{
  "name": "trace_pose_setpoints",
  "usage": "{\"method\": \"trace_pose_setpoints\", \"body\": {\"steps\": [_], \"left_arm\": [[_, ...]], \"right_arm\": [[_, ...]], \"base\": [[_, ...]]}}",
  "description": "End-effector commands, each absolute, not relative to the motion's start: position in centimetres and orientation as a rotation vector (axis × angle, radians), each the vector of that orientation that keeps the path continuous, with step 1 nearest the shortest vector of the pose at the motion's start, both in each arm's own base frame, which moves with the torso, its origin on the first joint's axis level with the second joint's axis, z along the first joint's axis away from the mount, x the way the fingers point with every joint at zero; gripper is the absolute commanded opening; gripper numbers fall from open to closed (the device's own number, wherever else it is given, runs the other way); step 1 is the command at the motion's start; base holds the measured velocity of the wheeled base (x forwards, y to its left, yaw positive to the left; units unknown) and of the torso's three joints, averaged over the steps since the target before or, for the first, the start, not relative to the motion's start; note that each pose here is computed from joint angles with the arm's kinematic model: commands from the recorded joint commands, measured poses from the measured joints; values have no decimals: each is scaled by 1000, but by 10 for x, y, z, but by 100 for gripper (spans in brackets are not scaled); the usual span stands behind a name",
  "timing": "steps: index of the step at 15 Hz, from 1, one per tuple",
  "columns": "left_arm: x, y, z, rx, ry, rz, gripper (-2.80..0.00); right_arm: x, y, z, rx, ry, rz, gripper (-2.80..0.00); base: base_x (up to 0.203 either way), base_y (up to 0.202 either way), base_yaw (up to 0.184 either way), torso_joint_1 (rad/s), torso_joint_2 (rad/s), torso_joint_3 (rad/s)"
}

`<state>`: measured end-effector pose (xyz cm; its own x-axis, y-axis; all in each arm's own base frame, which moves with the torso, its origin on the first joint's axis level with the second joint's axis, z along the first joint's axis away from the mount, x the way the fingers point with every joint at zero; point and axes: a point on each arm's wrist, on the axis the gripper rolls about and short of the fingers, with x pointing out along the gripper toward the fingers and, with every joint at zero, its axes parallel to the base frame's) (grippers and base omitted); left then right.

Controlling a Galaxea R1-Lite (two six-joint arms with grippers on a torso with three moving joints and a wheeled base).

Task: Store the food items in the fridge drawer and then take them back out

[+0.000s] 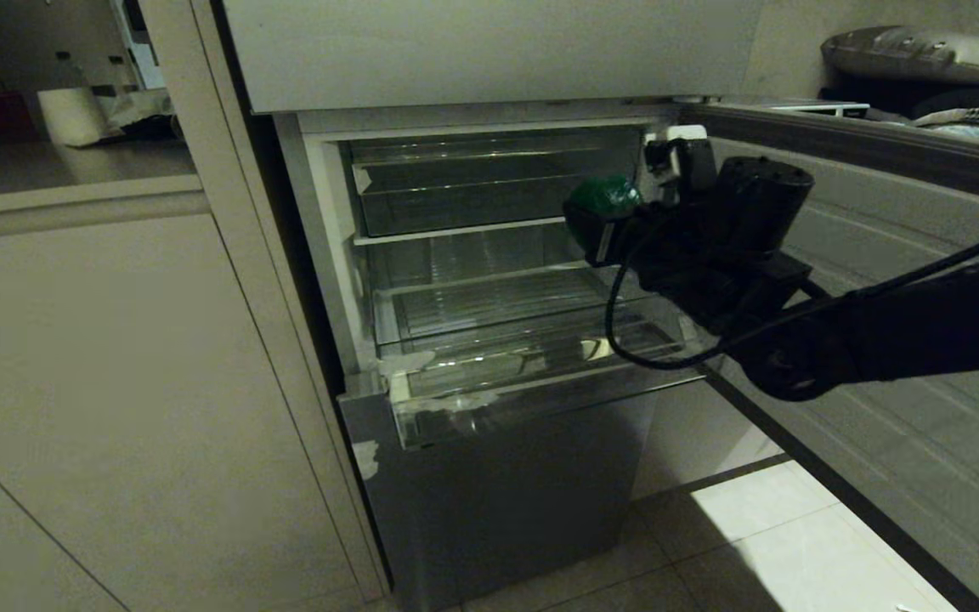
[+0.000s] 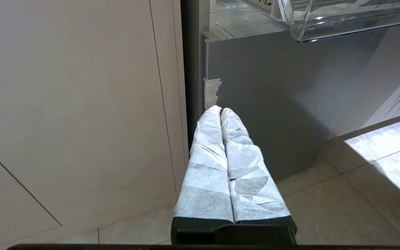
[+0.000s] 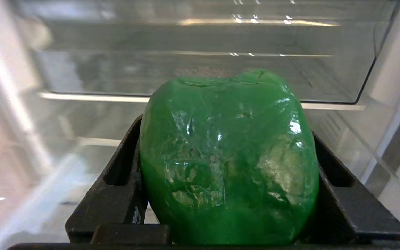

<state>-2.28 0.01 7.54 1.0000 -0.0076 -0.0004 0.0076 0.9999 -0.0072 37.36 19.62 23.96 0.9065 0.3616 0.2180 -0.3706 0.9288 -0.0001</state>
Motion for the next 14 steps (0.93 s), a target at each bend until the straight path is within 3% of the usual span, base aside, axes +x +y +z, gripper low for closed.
{"method": "trace_pose_setpoints", "body": {"steps": [1, 14], "left_arm": [[-23, 0, 75, -8, 2, -8, -280], [-23, 0, 75, -8, 1, -8, -280]], "right_arm": [[398, 207, 215, 14, -199, 349, -280], [418, 209, 217, 5, -252, 305, -280]], "base": [[0, 0, 0, 0, 0, 0], [0, 0, 0, 0, 0, 0]]}}
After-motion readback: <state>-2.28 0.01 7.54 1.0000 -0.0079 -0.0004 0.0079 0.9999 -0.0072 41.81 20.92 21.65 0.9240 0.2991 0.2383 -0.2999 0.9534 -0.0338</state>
